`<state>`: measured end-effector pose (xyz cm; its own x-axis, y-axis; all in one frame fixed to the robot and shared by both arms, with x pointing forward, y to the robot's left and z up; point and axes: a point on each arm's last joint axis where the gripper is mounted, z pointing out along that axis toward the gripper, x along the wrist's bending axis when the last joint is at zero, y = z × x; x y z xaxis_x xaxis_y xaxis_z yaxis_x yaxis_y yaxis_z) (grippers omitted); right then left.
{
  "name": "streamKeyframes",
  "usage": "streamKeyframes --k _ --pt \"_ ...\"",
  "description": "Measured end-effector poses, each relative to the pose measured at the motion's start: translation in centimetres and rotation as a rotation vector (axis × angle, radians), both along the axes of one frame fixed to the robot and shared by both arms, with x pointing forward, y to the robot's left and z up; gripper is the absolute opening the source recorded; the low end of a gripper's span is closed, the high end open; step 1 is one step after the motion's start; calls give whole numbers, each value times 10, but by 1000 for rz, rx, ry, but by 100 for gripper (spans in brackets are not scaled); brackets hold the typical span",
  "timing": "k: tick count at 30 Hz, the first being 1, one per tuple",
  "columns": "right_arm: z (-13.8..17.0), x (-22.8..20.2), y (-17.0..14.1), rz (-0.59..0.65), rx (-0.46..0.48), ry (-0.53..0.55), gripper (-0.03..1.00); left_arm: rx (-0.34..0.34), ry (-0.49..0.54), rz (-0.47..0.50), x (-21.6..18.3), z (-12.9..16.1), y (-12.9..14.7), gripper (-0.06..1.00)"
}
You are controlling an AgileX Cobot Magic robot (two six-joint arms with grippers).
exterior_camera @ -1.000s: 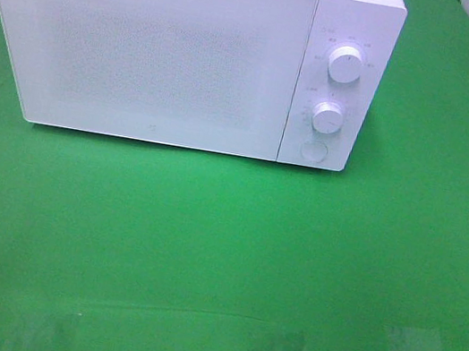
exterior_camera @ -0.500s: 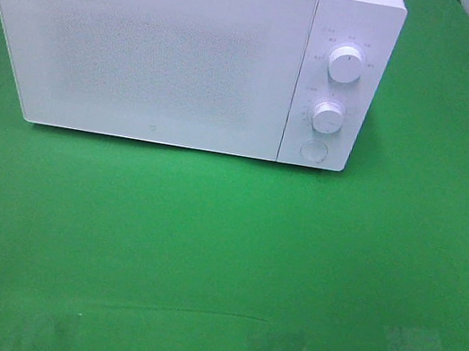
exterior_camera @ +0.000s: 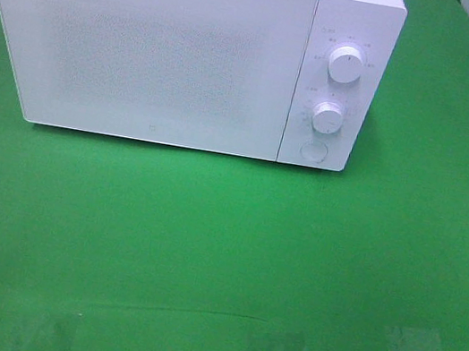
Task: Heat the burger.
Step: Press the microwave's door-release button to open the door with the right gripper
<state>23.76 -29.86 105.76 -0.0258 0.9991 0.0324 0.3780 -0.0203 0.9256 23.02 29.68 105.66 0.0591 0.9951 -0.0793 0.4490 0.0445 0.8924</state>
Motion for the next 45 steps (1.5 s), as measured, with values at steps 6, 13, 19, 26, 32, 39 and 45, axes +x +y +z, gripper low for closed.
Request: streamKeyframes --k 6,13,19,26,32,39,45 --pt "0 0 0 0 1 0 69 0 0 0 0 0 0 97" --pt "0 0 0 -1 2 0 69 0 0 0 0 0 0 97" --pt "0 0 0 -1 2 0 69 0 0 0 0 0 0 97" --pt "10 -4 0 -1 3 -38 69 0 0 0 0 0 0 97" --pt "24 26 1 -1 3 -31 69 0 0 0 0 0 0 97" --pt "32 53 2 -1 4 -53 69 0 0 0 0 0 0 97" --pt "32 84 3 -1 3 -29 69 0 0 0 0 0 0 97"
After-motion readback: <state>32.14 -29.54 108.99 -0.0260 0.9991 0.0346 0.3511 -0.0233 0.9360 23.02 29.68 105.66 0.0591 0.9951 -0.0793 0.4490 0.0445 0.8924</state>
